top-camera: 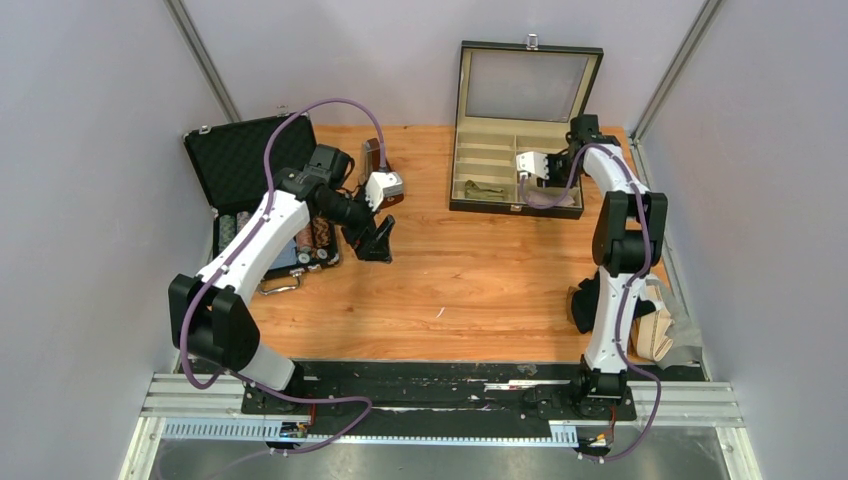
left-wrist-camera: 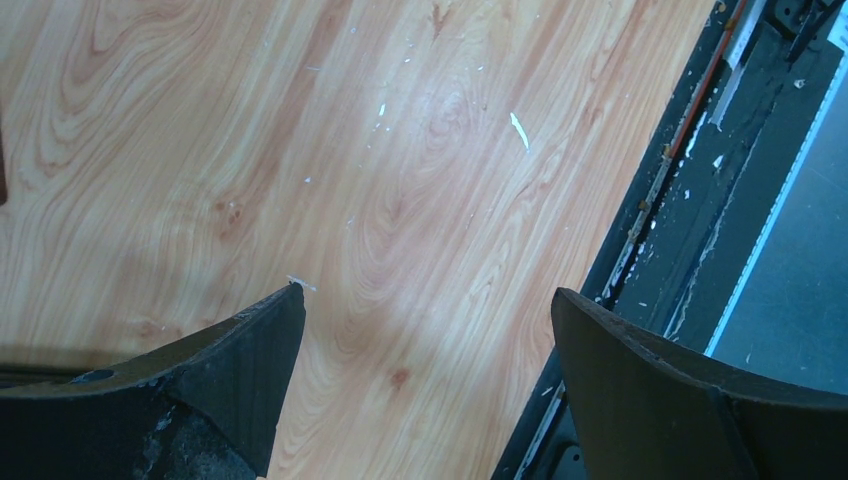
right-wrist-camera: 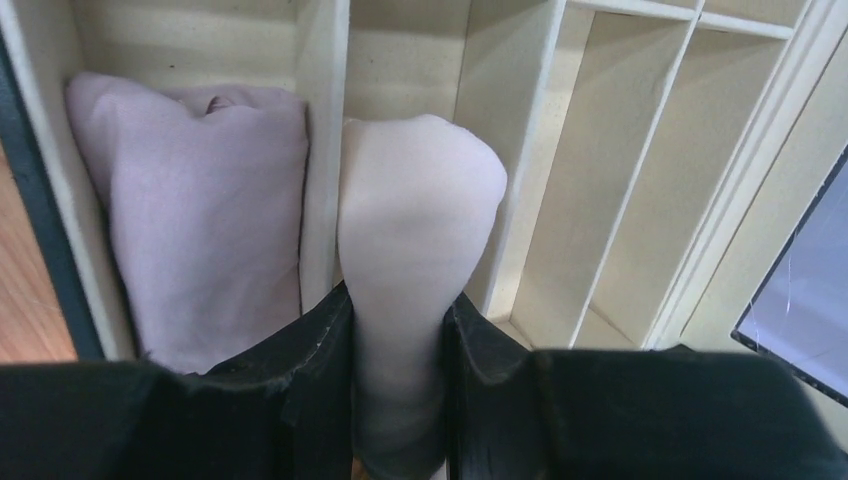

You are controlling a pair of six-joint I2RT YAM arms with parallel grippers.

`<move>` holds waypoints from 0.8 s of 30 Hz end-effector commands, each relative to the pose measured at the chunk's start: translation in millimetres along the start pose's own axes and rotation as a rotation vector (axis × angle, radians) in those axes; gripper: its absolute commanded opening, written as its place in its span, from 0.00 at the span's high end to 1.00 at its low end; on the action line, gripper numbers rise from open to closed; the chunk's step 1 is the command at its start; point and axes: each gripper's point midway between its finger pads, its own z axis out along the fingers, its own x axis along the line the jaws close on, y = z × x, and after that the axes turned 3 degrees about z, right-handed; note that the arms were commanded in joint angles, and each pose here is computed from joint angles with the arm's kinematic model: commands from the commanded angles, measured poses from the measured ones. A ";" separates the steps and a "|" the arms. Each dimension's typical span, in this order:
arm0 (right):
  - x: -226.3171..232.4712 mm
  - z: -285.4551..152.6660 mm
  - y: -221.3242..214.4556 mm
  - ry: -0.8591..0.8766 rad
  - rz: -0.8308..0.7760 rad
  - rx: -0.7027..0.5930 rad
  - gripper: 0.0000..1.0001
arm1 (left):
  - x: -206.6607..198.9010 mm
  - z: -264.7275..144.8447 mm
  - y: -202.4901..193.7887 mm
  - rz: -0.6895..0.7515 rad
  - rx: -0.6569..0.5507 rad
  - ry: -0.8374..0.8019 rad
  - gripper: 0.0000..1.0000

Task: Roll the underwear
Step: Place the underwear in the storage box.

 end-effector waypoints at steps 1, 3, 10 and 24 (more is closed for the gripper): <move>12.8 12.4 7.0 0.092 0.011 -0.052 1.00 | 6.0 -1.6 -2.1 -0.004 0.016 0.023 0.00; 14.1 19.5 3.9 0.115 0.039 -0.052 1.00 | 7.9 -0.5 -3.6 -0.006 0.024 0.027 0.00; 26.0 28.4 -2.0 0.188 0.063 -0.057 0.93 | 12.3 3.0 -18.6 -0.003 0.078 0.038 0.00; 20.6 -8.5 12.6 0.157 0.017 -0.064 0.50 | 11.8 8.0 -24.1 -0.023 0.061 0.047 0.00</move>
